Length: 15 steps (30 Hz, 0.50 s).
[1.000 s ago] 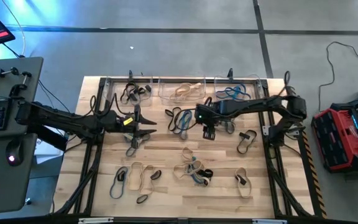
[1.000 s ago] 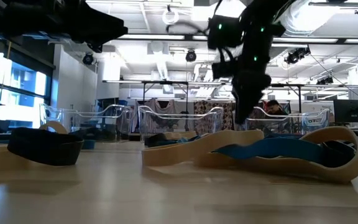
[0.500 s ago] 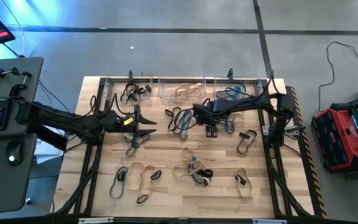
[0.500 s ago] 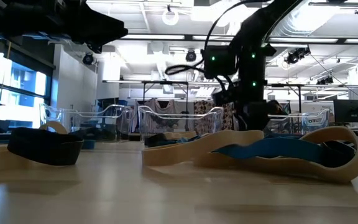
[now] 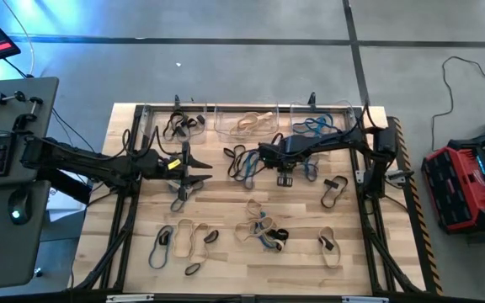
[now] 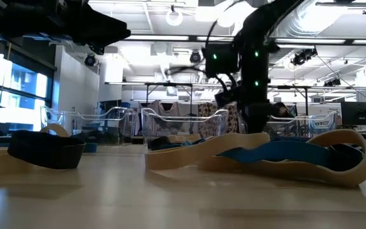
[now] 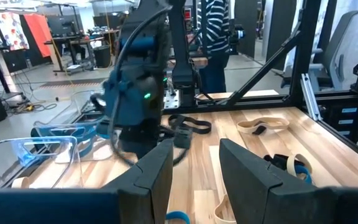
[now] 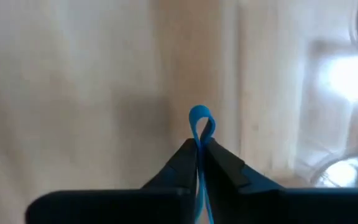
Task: Sort rubber bands into baskets
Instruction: Put the blue rubber band into the right transparent bin
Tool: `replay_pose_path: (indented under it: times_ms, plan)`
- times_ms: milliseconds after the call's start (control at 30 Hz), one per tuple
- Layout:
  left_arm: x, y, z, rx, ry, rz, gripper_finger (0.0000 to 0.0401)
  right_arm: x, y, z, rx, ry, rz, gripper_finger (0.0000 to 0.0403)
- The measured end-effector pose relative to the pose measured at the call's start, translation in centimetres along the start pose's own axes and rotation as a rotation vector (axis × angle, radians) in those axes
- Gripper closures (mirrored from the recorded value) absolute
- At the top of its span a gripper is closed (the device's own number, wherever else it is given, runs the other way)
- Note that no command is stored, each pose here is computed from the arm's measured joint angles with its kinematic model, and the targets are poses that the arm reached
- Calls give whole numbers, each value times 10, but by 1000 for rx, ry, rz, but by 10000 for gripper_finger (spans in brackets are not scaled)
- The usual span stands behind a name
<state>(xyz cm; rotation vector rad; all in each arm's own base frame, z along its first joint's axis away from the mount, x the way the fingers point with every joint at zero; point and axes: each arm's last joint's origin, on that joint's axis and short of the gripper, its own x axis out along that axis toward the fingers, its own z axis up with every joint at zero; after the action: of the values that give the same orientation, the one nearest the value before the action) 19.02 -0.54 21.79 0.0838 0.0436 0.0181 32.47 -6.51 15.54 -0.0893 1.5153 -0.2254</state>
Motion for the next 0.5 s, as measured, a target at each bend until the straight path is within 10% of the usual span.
replay_pose_path:
  times_ms: [500]
  plan:
    - [0,0,-1,1,16,4,279,-136,-47,-46,351,-287,-503,401]
